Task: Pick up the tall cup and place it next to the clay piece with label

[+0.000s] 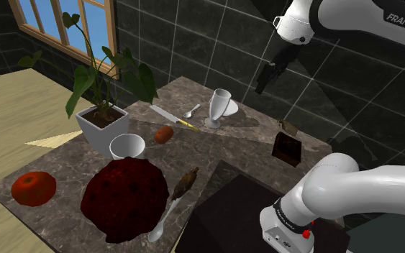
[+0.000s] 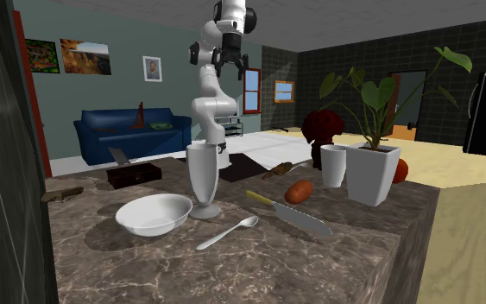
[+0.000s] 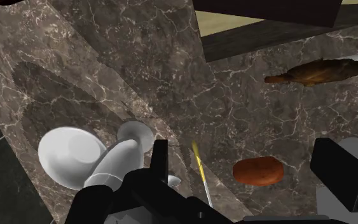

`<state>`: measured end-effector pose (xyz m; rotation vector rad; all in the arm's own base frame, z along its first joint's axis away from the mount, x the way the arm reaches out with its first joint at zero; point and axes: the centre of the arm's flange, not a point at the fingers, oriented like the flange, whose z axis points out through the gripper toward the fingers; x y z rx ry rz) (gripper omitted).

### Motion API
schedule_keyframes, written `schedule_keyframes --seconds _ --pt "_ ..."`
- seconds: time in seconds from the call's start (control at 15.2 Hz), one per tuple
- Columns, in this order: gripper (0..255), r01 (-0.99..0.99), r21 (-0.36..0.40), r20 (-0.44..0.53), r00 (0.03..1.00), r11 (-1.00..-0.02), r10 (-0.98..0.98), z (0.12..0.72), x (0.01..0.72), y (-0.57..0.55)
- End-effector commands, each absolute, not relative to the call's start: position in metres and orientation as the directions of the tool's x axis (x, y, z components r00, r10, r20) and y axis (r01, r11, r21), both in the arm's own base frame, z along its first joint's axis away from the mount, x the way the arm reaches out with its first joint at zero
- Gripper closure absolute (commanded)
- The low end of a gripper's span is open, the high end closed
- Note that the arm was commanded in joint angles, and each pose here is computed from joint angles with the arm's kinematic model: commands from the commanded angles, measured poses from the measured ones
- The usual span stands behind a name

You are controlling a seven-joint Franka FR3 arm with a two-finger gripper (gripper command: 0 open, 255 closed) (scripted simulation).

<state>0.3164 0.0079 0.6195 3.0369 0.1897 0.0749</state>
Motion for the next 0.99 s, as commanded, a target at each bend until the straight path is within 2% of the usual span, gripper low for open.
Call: schedule_keyframes --seconds 0.0,0.92 --pt "0 0.122 0.101 0.043 0.991 -0.987 0.126 0.62 0.316 0.008" --pt "0 0.062 0.041 0.026 0.998 -0.997 0.063 0.514 0.458 -0.063"
